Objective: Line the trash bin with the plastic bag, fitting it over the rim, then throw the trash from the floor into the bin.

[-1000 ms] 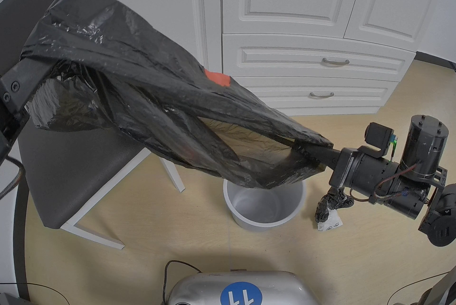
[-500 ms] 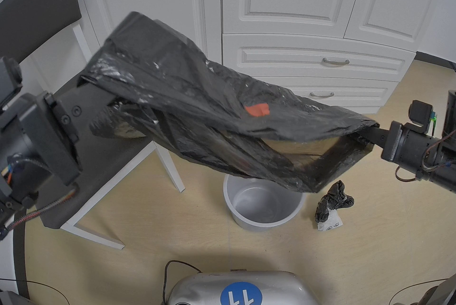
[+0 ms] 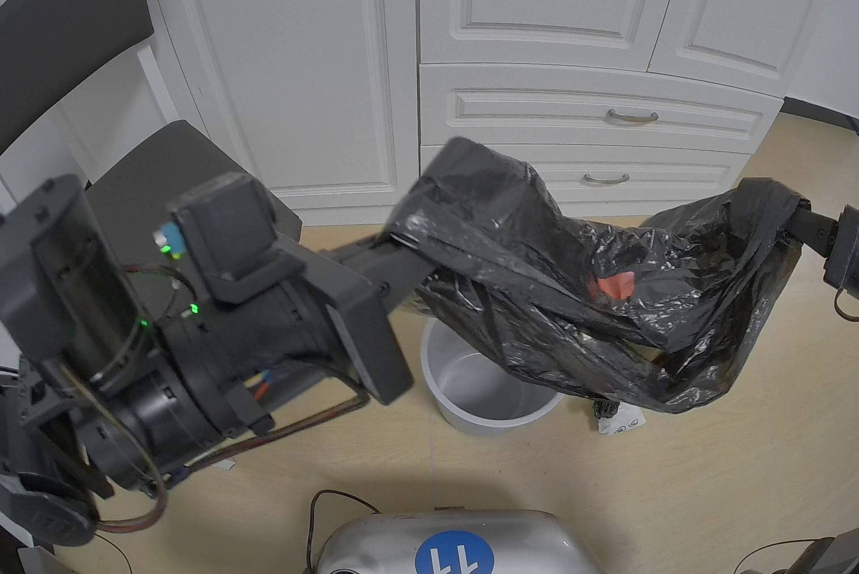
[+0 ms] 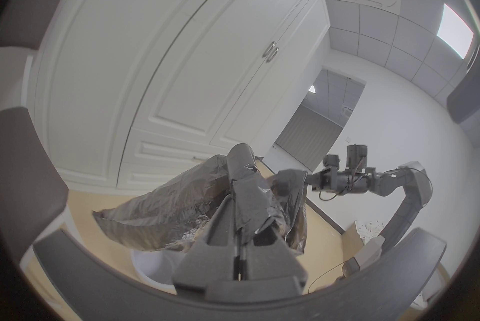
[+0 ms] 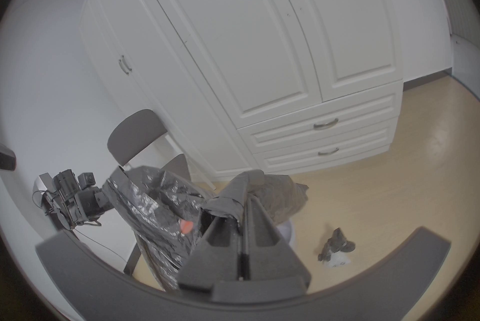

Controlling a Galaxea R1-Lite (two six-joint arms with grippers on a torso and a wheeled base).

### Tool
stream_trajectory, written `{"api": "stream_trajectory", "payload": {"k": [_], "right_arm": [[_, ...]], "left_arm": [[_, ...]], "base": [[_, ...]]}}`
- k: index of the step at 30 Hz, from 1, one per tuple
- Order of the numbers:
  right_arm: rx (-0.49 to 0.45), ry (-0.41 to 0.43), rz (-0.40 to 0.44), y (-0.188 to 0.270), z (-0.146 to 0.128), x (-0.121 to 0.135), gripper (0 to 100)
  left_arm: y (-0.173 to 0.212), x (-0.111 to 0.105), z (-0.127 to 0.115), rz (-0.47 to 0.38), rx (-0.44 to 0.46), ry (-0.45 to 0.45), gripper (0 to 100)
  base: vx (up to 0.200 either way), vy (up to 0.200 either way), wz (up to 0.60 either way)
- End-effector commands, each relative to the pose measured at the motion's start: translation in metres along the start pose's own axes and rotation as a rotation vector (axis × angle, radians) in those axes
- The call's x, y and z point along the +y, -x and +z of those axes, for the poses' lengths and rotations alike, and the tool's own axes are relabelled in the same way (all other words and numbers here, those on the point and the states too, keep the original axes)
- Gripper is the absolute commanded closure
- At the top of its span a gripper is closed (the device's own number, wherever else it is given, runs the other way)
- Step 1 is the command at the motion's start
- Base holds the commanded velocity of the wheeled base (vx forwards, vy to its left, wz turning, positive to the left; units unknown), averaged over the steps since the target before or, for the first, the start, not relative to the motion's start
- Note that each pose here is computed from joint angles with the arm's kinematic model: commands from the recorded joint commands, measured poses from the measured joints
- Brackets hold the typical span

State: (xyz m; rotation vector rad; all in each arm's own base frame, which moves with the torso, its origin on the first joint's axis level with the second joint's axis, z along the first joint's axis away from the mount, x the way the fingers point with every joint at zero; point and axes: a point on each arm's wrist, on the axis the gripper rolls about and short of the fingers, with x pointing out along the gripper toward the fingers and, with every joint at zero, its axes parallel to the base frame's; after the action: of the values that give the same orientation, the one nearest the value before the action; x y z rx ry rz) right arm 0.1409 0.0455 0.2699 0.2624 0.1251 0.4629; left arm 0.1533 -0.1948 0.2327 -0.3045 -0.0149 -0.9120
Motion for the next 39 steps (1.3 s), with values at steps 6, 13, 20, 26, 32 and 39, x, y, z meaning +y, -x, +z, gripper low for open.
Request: {"api": "stream_trajectory", "payload": {"k": [6, 13, 20, 26, 32, 39], "right_arm": [[-0.001, 0.068, -0.088, 0.010, 0.003, -0.018, 100], [0.026, 0.095, -0.115, 0.009, -0.002, -0.023, 100], [0.107, 0.091, -0.094, -0.006, -0.015, -0.030, 100], [0.172, 0.069, -0.070, -0.022, -0.024, -0.037, 100], [0.211, 0.123, -0.053, -0.022, -0.033, -0.037, 100], [0.279, 0.206, 0.047, -0.024, -0.053, -0.022, 100]], "left_arm": [[-0.030, 0.009, -0.042, 0.031, 0.118, 0.067, 100], [-0.042, 0.016, -0.067, 0.064, 0.187, 0.171, 100], [-0.057, 0.030, -0.095, 0.131, 0.177, 0.176, 100], [-0.059, 0.039, -0.112, 0.154, 0.171, 0.202, 100], [-0.061, 0.049, -0.126, 0.186, 0.191, 0.202, 100], [-0.063, 0.045, -0.120, 0.169, 0.171, 0.194, 100]], "base": [[0.000, 0.000, 0.00], [0.000, 0.000, 0.00], [0.000, 0.000, 0.00], [0.000, 0.000, 0.00], [0.000, 0.000, 0.00], [0.000, 0.000, 0.00]]}}
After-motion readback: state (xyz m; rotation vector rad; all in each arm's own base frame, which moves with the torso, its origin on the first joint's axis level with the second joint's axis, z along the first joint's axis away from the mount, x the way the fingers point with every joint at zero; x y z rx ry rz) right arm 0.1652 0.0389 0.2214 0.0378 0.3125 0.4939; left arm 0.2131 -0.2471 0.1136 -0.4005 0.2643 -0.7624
